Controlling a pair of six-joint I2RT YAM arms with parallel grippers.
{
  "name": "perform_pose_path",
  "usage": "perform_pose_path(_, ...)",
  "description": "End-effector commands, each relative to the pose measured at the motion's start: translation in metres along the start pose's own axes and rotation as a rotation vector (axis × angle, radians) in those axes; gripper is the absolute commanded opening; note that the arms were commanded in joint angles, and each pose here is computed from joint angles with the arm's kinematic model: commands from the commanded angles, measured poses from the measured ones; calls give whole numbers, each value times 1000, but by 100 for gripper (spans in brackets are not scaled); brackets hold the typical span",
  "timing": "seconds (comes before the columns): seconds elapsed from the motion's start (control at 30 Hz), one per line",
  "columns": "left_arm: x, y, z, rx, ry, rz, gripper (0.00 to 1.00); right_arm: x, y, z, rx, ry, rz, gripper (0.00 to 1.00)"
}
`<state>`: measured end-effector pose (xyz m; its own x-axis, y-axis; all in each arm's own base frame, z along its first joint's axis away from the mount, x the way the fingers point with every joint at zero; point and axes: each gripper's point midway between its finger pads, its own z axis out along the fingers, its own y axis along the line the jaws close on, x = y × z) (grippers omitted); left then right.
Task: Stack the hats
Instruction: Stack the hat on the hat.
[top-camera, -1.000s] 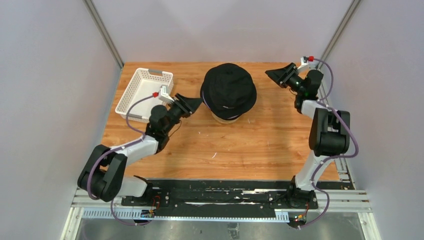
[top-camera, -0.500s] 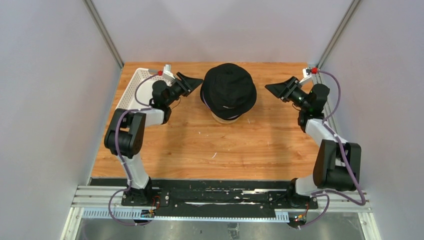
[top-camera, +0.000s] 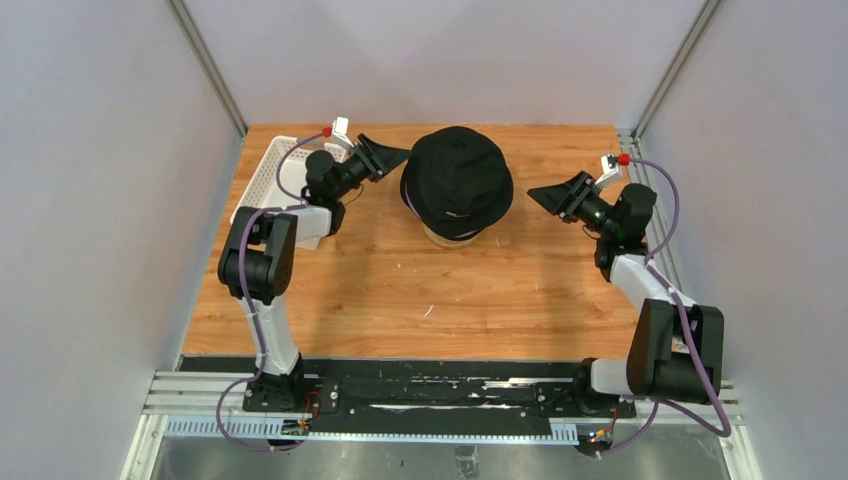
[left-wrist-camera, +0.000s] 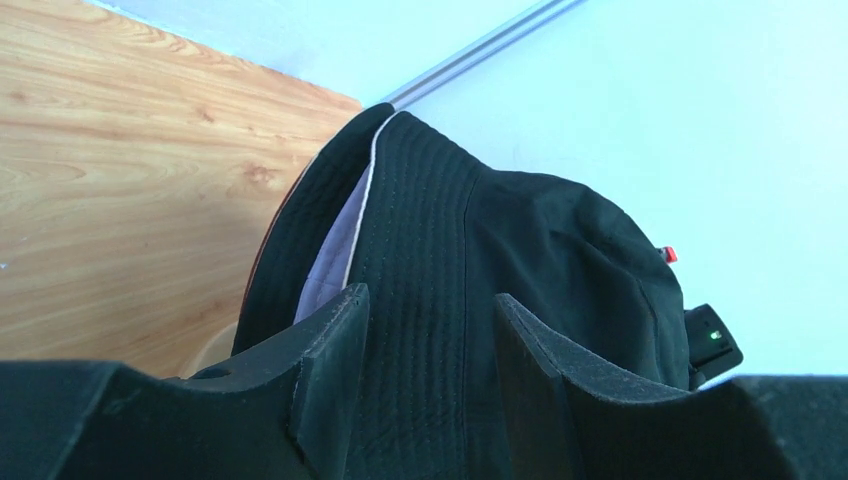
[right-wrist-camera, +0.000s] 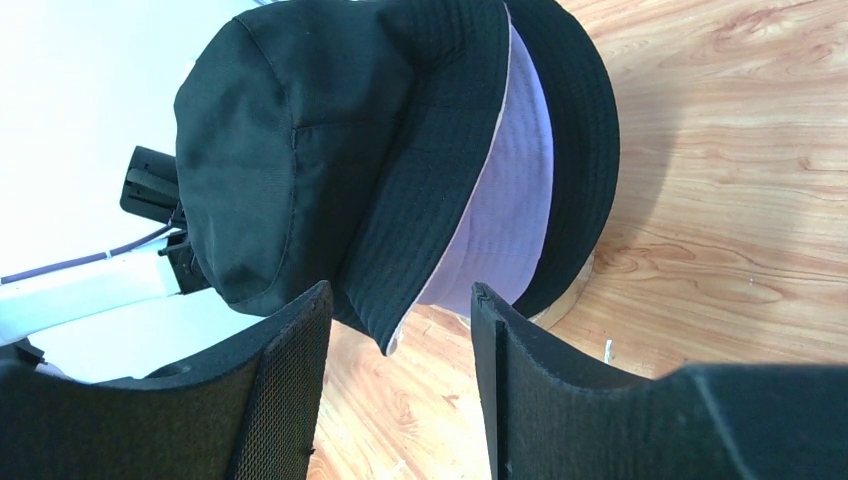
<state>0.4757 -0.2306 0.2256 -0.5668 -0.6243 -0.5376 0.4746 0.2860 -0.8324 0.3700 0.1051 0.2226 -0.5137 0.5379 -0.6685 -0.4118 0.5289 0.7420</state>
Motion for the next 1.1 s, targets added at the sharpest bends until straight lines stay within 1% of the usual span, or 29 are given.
perform_pose_path(0.0,-1,-2,4,24,27,24,53,4,8,0,-32,12,-32,53)
perform_pose_path(0.2,-4,4,9,1,34,46,53,4,11,-1,-39,13,-35,53)
perform_pose_path(0.63,-4,15,19,-6,50,33,53,6,11,1,-53,15,-22,53)
perform_pose_path(0.83,-4,12,22,30,56,16,53,7,10,1,-51,16,-18,53)
perform_pose_path(0.97,-1,9,22,49,70,7,52,7,10,1,-51,16,-16,53)
perform_pose_path(1.07,0,5,21,70,76,6,47,9,9,1,-53,18,-10,53)
